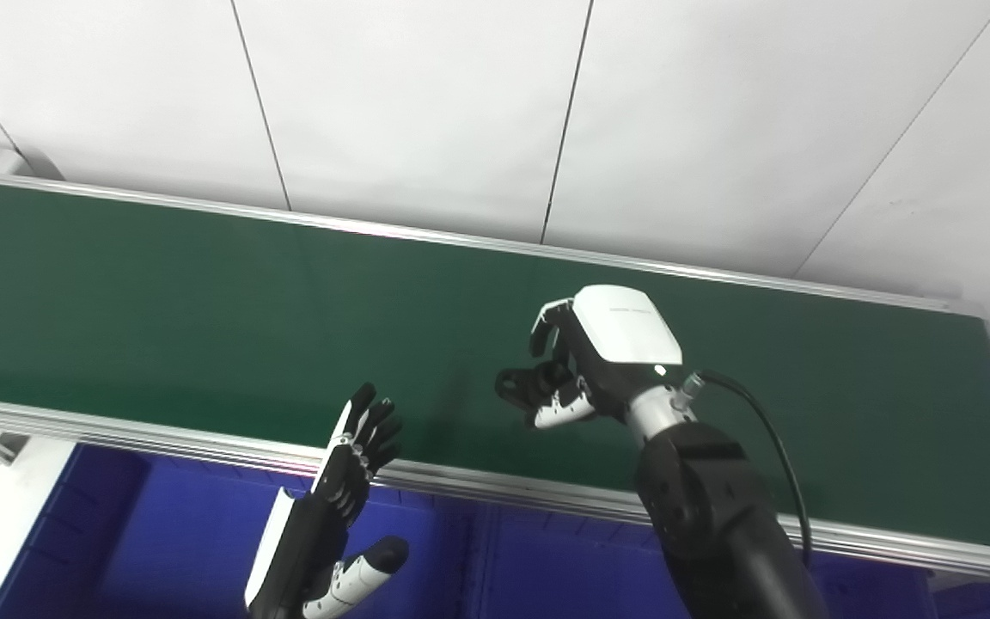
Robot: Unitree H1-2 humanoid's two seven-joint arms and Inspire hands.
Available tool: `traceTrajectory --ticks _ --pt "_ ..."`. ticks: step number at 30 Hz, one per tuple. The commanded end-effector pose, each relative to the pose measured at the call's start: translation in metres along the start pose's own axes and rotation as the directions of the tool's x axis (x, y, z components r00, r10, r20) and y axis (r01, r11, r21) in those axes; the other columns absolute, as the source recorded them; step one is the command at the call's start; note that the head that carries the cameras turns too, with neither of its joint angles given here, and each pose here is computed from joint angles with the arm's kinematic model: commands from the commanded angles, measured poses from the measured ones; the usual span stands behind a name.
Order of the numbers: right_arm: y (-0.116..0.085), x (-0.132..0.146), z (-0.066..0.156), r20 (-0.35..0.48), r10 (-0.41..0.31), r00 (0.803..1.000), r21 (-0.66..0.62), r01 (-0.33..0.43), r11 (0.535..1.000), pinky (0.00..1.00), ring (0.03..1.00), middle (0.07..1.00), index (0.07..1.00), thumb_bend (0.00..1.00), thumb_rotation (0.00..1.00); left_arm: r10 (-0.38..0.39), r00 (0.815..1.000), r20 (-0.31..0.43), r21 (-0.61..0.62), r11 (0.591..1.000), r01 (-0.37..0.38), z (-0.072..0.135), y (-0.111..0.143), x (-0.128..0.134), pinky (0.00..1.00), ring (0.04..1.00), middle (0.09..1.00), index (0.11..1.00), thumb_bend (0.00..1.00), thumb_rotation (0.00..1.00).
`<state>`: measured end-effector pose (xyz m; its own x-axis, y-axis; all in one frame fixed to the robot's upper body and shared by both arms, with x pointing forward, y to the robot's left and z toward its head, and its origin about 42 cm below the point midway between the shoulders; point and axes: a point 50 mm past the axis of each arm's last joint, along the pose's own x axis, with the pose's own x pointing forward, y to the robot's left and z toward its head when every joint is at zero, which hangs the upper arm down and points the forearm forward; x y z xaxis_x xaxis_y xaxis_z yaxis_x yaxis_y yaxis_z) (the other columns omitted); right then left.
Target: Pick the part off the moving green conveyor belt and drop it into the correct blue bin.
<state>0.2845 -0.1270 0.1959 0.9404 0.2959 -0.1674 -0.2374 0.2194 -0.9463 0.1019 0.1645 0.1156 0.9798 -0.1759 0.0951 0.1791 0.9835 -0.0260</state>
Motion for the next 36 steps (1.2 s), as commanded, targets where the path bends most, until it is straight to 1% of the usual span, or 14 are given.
traceTrajectory --ticks 1,4,5,7,8,10,13,17,20,24,29,33,36 --pt "-0.011 -0.012 0.003 0.039 -0.045 0.998 -0.041 0.046 0.998 0.17 0.247 0.468 0.49 0.53 0.0 -0.01 0.999 0.032 -0.003 1.0 0.01 0.009 0.002 0.0 0.91 0.942 0.975 1.0 0.7 0.73" --pt "-0.006 -0.024 0.001 0.033 -0.016 0.999 -0.07 0.018 0.997 0.17 0.251 0.471 0.484 0.53 0.0 -0.013 0.999 0.031 -0.008 1.0 0.013 0.01 0.004 0.0 0.91 0.947 0.979 1.0 0.7 0.73" --pt "-0.003 -0.03 -0.001 0.027 -0.002 1.0 -0.069 0.004 0.998 0.19 0.264 0.437 0.501 0.52 0.0 -0.014 0.999 0.032 -0.009 1.0 0.014 0.01 0.006 0.0 0.92 0.948 0.98 1.0 0.69 0.73" --pt "0.003 -0.042 -0.003 0.013 0.023 1.0 -0.059 -0.022 0.998 0.19 0.273 0.416 0.511 0.52 0.0 -0.014 0.999 0.034 -0.01 1.0 0.015 0.011 0.009 -0.001 0.92 0.949 0.98 1.0 0.68 0.73" --pt "0.005 -0.047 -0.003 0.006 0.033 0.999 -0.054 -0.032 0.998 0.19 0.262 0.449 0.498 0.53 0.0 -0.014 0.999 0.034 -0.012 1.0 0.014 0.012 0.01 0.0 0.92 0.951 0.98 1.0 0.68 0.73" --pt "0.01 -0.056 -0.004 -0.006 0.057 0.998 -0.048 -0.057 0.997 0.19 0.263 0.467 0.491 0.53 0.0 -0.013 0.999 0.036 -0.014 1.0 0.014 0.013 0.013 0.0 0.92 0.951 0.979 1.0 0.69 0.73" --pt "0.018 -0.071 -0.004 -0.023 0.085 0.996 -0.034 -0.086 0.996 0.17 0.242 0.471 0.489 0.53 0.0 -0.02 0.999 0.038 -0.013 1.0 0.021 0.016 0.018 0.001 0.93 0.954 0.981 1.0 0.68 0.74" --pt "0.03 -0.087 -0.002 -0.039 0.102 0.994 -0.021 -0.103 0.994 0.16 0.227 0.471 0.486 0.53 0.0 -0.029 0.999 0.038 -0.022 0.999 0.03 0.021 0.025 0.004 0.94 0.961 0.987 1.0 0.68 0.74" --pt "0.034 -0.098 0.003 -0.07 0.129 0.989 -0.002 -0.129 0.992 0.18 0.253 0.473 0.487 0.53 0.0 -0.033 0.999 0.032 -0.017 0.999 0.033 0.025 0.031 0.006 0.94 0.959 0.986 1.0 0.7 0.75" --pt "0.039 -0.107 0.008 -0.1 0.152 0.983 0.008 -0.151 0.988 0.16 0.227 0.471 0.486 0.53 0.0 -0.032 0.999 0.024 -0.01 0.999 0.032 0.03 0.038 0.009 0.93 0.954 0.98 1.0 0.72 0.75" --pt "0.051 -0.119 0.01 -0.128 0.178 0.976 0.003 -0.179 0.984 0.16 0.231 0.471 0.484 0.53 0.0 -0.03 0.999 0.018 -0.009 0.999 0.031 0.039 0.045 0.013 0.91 0.944 0.97 1.0 0.74 0.75" --pt "0.064 -0.123 0.008 -0.152 0.225 0.963 0.009 -0.226 0.974 0.17 0.244 0.472 0.485 0.53 0.0 -0.036 0.999 0.007 -0.02 0.999 0.036 0.042 0.049 0.016 0.9 0.947 0.976 1.0 0.75 0.75" --pt "0.07 -0.124 0.007 -0.166 0.243 0.956 0.005 -0.245 0.969 0.18 0.257 0.473 0.488 0.53 0.0 -0.036 0.999 0.005 -0.026 0.999 0.037 0.043 0.05 0.016 0.9 0.947 0.977 1.0 0.75 0.74"
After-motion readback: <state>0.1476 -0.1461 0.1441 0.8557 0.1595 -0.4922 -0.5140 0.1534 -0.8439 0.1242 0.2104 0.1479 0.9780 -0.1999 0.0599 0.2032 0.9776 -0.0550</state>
